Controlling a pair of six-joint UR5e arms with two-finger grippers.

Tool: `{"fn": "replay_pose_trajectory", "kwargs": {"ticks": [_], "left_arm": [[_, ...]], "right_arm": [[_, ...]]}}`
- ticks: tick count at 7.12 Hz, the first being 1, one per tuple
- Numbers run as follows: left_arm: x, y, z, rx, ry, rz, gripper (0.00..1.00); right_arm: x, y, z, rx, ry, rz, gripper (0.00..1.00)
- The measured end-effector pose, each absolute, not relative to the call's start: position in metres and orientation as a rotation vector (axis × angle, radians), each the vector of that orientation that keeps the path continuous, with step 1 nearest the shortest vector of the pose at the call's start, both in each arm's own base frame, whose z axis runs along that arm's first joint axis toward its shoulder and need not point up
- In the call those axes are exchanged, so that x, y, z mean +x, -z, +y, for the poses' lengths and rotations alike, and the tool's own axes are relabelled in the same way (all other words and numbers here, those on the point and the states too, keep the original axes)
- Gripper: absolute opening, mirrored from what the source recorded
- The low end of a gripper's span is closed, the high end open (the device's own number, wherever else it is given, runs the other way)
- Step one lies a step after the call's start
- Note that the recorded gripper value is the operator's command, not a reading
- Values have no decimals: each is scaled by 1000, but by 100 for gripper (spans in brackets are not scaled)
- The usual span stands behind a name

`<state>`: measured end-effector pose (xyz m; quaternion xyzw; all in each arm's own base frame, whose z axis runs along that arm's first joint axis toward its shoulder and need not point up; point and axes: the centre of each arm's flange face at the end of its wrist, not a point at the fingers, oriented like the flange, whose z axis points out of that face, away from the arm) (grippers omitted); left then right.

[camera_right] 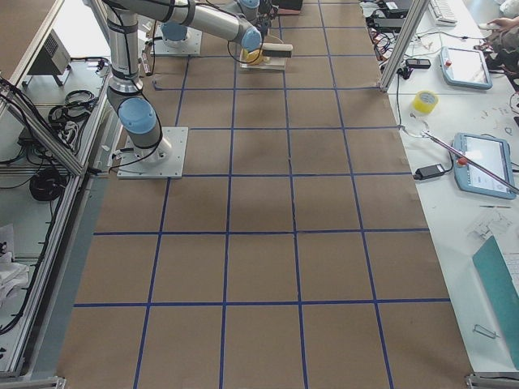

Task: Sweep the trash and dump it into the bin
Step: 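Sweep the yellow potato into the dustpan with the brush, then lift the dustpan over the trash bag with left gripper while right withdraws brush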

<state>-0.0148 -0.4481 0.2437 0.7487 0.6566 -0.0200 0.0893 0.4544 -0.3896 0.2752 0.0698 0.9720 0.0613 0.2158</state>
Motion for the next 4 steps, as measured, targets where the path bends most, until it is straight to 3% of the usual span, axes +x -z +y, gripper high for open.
{"fn": "replay_pose_trajectory", "kwargs": {"ticks": [4], "left_arm": [[-10,-247,-457,2227,166,1995,0]], "right_arm": [[422,-272,-397,82,-177,2827,0]]}}
